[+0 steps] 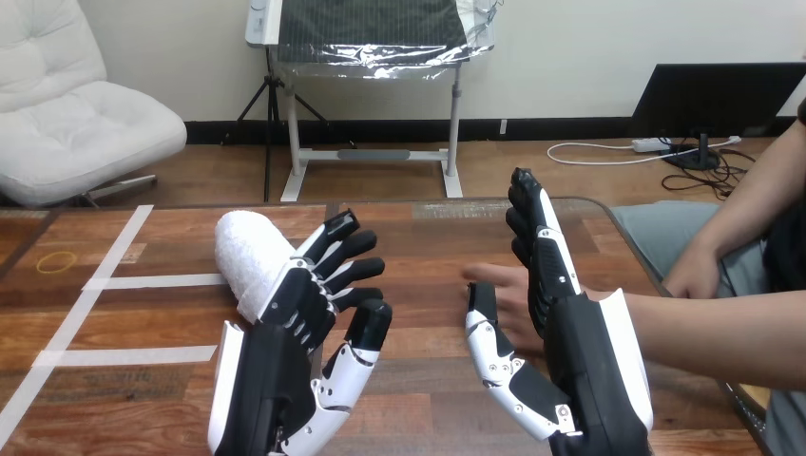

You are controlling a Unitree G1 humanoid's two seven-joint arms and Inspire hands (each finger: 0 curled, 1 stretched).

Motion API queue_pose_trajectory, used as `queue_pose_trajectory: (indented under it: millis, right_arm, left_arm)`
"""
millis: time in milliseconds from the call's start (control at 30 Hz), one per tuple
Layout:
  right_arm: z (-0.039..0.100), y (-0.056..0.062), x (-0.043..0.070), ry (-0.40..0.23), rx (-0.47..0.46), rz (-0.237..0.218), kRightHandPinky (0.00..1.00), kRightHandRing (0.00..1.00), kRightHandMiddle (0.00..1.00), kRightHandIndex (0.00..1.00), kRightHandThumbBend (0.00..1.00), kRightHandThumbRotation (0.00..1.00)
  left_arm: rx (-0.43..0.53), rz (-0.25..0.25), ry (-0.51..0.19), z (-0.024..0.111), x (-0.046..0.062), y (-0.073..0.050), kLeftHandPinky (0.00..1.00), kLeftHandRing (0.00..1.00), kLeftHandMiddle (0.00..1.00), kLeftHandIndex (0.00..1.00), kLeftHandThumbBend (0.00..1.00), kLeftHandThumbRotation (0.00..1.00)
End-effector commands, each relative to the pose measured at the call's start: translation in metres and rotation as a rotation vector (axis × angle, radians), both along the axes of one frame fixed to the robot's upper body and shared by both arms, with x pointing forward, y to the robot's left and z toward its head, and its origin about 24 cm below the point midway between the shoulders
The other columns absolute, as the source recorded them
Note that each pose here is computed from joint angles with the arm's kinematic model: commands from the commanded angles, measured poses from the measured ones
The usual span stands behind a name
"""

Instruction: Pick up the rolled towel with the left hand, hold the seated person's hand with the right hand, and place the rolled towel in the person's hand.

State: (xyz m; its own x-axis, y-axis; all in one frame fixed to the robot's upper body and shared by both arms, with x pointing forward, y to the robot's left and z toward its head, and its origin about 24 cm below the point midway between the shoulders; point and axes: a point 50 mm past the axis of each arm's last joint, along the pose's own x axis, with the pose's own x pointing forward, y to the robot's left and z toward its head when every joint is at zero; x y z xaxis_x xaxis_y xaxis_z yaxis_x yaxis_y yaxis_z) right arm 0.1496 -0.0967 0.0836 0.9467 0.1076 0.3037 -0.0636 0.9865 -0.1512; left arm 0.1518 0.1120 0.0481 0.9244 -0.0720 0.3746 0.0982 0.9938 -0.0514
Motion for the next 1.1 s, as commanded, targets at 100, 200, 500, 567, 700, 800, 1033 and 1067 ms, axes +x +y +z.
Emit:
queue_pose_trajectory:
  millis: [100, 200, 500, 567, 700, 800, 1033, 1067]
  right_arm:
    - [0.0195, 0.0013, 0.0075, -0.092, 0.062, -0.027, 1.0, 1.0, 1.0, 1.0, 0.0, 0.0]
    - [0.0196, 0.0013, 0.0078, -0.092, 0.063, -0.026, 1.0, 1.0, 1.0, 1.0, 0.0, 0.0]
    - [0.0205, 0.0016, 0.0086, -0.096, 0.065, -0.025, 1.0, 1.0, 1.0, 1.0, 0.0, 0.0]
    - [0.0205, 0.0016, 0.0089, -0.098, 0.065, -0.024, 1.0, 1.0, 1.0, 1.0, 0.0, 0.0]
    - [0.0208, 0.0015, 0.0093, -0.1, 0.063, -0.024, 1.0, 1.0, 1.0, 1.0, 0.0, 0.0]
    - [0.0209, 0.0015, 0.0096, -0.101, 0.061, -0.025, 1.0, 1.0, 1.0, 1.0, 0.0, 0.0]
    - [0.0213, 0.0016, 0.0102, -0.102, 0.063, -0.024, 1.0, 1.0, 1.0, 1.0, 0.0, 0.0]
    - [0.0213, 0.0016, 0.0103, -0.102, 0.063, -0.024, 1.0, 1.0, 1.0, 1.0, 0.0, 0.0]
  left_arm:
    - [-0.092, 0.016, -0.057, 0.0145, 0.0057, -0.0113, 0.68, 0.76, 0.81, 0.84, 0.48, 0.53]
    - [-0.091, 0.014, -0.057, 0.0145, 0.0058, -0.0113, 0.68, 0.76, 0.81, 0.84, 0.48, 0.53]
    - [-0.091, 0.01, -0.053, 0.0144, 0.0061, -0.0115, 0.69, 0.76, 0.81, 0.84, 0.48, 0.53]
    - [-0.09, 0.01, -0.052, 0.0143, 0.0062, -0.0116, 0.69, 0.76, 0.81, 0.84, 0.48, 0.53]
    - [-0.083, 0.01, -0.053, 0.0145, 0.0064, -0.0114, 0.69, 0.76, 0.81, 0.84, 0.48, 0.53]
    - [-0.081, 0.009, -0.052, 0.0145, 0.0064, -0.0112, 0.69, 0.76, 0.81, 0.84, 0.49, 0.53]
    - [-0.084, 0.014, -0.051, 0.0145, 0.0069, -0.0111, 0.69, 0.77, 0.81, 0.84, 0.49, 0.53]
    - [-0.084, 0.015, -0.051, 0.0145, 0.007, -0.011, 0.69, 0.77, 0.81, 0.84, 0.49, 0.53]
